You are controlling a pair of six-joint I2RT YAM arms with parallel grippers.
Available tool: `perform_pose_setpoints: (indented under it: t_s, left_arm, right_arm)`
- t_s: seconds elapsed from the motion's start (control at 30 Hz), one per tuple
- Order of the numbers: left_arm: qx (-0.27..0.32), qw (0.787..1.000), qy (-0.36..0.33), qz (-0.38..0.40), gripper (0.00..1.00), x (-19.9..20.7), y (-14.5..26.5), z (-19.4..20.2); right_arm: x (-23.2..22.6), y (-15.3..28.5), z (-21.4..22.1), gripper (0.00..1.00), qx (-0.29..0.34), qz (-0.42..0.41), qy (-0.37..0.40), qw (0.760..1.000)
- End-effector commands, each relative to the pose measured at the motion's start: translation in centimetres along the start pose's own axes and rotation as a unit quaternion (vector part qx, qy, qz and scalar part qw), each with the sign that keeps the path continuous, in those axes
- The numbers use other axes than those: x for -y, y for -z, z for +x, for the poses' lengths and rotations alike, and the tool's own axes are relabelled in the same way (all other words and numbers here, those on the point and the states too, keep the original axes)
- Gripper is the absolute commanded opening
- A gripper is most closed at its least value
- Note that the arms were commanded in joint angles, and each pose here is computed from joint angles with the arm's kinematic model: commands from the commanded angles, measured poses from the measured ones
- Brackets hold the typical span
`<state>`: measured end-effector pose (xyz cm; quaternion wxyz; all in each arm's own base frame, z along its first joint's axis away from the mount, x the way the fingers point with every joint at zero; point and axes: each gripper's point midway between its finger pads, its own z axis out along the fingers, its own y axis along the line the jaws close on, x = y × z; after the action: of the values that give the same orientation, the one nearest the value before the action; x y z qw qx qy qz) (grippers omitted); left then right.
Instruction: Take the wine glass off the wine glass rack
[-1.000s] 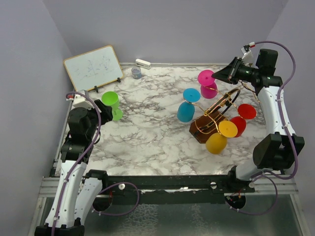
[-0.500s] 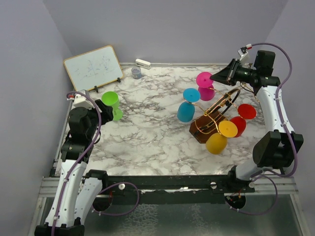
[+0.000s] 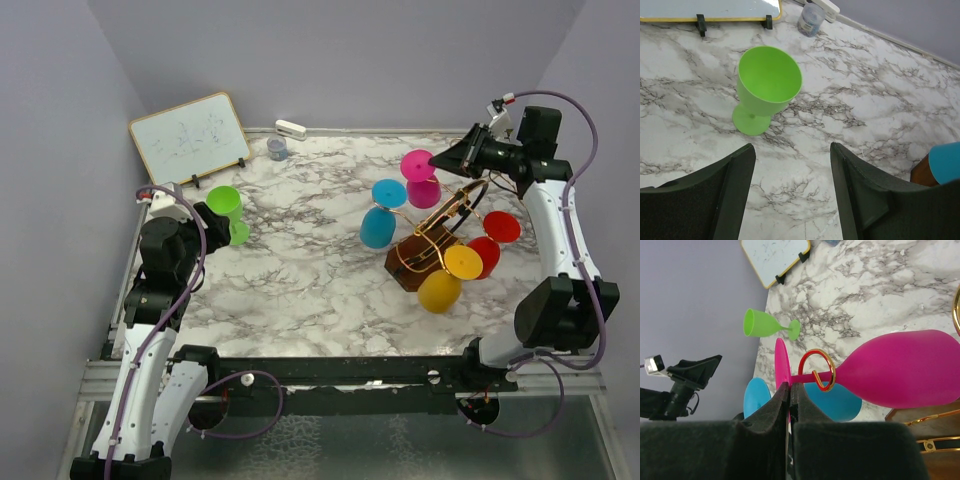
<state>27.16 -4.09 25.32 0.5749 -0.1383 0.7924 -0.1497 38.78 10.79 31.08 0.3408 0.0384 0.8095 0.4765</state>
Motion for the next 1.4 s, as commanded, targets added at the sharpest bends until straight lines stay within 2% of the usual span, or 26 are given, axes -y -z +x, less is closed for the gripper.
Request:
perform_pose_setpoints:
  t_s: [0.0, 0.53, 0.73, 0.93, 1.03, 1.13, 1.23, 1.37]
  left_arm:
    - [0.014, 1.0, -0.003, 0.015, 0.64, 0.6, 0.0, -0.8]
    - [0.013, 1.0, -0.002, 0.016, 0.64, 0.6, 0.1, -0.8]
    - [0.015, 1.0, -0.002, 0.018, 0.64, 0.7, 0.2, -0.9]
    - [0.012, 1.0, -0.002, 0.024, 0.65, 0.9, 0.1, -0.8]
    - [0.009, 1.0, -0.001, 0.026, 0.67, 1.0, 0.0, -0.7]
    - [0.004, 1.0, 0.0, 0.027, 0.68, 1.1, -0.2, -0.6]
    - [-0.003, 1.0, 0.001, 0.026, 0.7, 1.1, -0.4, -0.4]
    - [-0.01, 1.0, 0.006, 0.018, 0.76, 0.8, -0.7, -0.1]
  right_arm:
    - [-0.7, 1.6, -0.6, 0.01, 0.045, 0.043, 0.03, 0.998]
    - [0.7, 2.3, -2.6, 0.01, 0.108, 0.103, 0.021, 0.989]
    - [0.0, 1.6, -4.6, 0.01, 0.126, 0.079, 0.023, 0.989]
    - [-1.4, 0.2, -6.7, 0.01, 0.117, 0.027, 0.043, 0.992]
    - [-3.6, -0.4, -7.9, 0.01, 0.113, -0.023, 0.079, 0.99]
    - [-6.9, -1.4, -9.2, 0.01, 0.121, -0.052, 0.148, 0.98]
    - [-11.6, -3.7, -9.1, 0.01, 0.118, -0.077, 0.237, 0.961]
    - [-18.3, -6.5, -5.9, 0.01, 0.117, -0.08, 0.36, 0.922]
